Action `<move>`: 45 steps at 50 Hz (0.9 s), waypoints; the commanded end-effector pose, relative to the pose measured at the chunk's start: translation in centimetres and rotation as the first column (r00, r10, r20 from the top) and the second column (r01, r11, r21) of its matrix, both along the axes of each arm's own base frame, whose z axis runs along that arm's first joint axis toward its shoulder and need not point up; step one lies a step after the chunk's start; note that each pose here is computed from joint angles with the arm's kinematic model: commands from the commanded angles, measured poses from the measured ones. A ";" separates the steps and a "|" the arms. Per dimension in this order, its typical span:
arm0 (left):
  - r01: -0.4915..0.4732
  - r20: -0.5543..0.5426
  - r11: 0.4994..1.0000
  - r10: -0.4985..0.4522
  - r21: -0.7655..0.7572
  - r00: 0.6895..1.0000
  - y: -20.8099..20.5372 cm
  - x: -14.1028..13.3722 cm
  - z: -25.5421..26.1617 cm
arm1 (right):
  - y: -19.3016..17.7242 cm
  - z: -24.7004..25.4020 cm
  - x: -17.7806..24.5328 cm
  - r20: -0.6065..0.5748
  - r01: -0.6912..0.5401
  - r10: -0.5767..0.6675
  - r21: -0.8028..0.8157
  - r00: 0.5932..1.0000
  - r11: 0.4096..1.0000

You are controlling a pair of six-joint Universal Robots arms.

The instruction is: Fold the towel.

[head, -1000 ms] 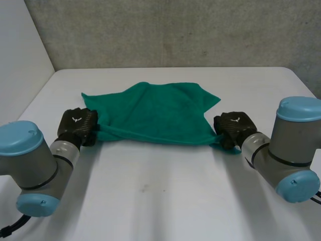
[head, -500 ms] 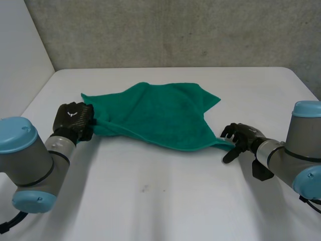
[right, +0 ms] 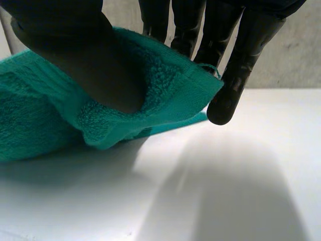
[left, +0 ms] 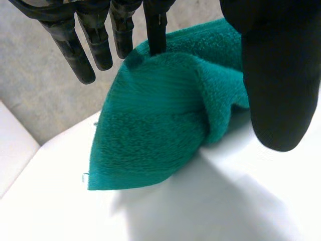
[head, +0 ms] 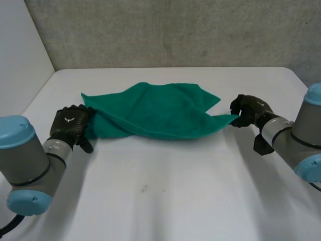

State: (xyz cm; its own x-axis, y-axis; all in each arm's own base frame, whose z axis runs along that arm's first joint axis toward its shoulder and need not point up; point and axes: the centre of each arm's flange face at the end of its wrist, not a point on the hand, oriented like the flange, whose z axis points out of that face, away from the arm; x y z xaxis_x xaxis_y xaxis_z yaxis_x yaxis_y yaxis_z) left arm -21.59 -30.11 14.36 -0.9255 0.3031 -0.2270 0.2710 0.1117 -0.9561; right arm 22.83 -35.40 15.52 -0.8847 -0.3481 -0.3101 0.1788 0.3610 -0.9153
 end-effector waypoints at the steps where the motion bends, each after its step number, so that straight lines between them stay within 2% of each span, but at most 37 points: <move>1: -0.079 -0.056 0.994 0.083 0.079 0.995 -1.0 2.3 -0.3 | -0.1 0.9 -2.3 -0.164 0.002 -0.013 -0.068 0.986 0.998; 7: -0.075 -0.169 0.989 0.097 0.129 0.981 -1.5 2.7 0.0 | -0.2 0.9 -2.4 -0.256 -0.023 -0.005 -0.106 0.967 0.994; 15: -0.088 -0.248 0.981 0.129 0.172 0.960 -2.0 4.3 1.8 | -0.4 0.9 -2.5 -0.272 -0.028 -0.004 -0.116 0.962 0.993; 20: 0.017 -0.348 0.981 0.053 0.196 0.936 -1.9 4.2 3.5 | -0.5 0.8 -2.4 -0.273 -0.030 -0.003 -0.118 0.962 0.993; 22: 0.032 -0.367 0.980 0.043 0.196 0.929 -2.0 4.3 3.7 | -0.5 0.8 -2.4 -0.273 -0.030 -0.003 -0.118 0.962 0.993; 30: -0.001 -0.373 0.981 0.074 0.192 0.925 -2.9 5.1 3.7 | -0.6 0.9 -2.4 -0.274 -0.032 -0.002 -0.120 0.962 0.992; 36: -0.086 -0.355 0.975 0.157 0.206 0.922 -3.7 6.0 3.1 | -0.9 1.1 -2.7 -0.273 -0.025 -0.011 -0.127 0.962 0.992; 45: -0.086 -0.345 0.969 0.165 0.232 0.924 -3.4 6.1 2.6 | -1.2 1.1 -3.0 -0.272 -0.014 -0.022 -0.130 0.962 0.991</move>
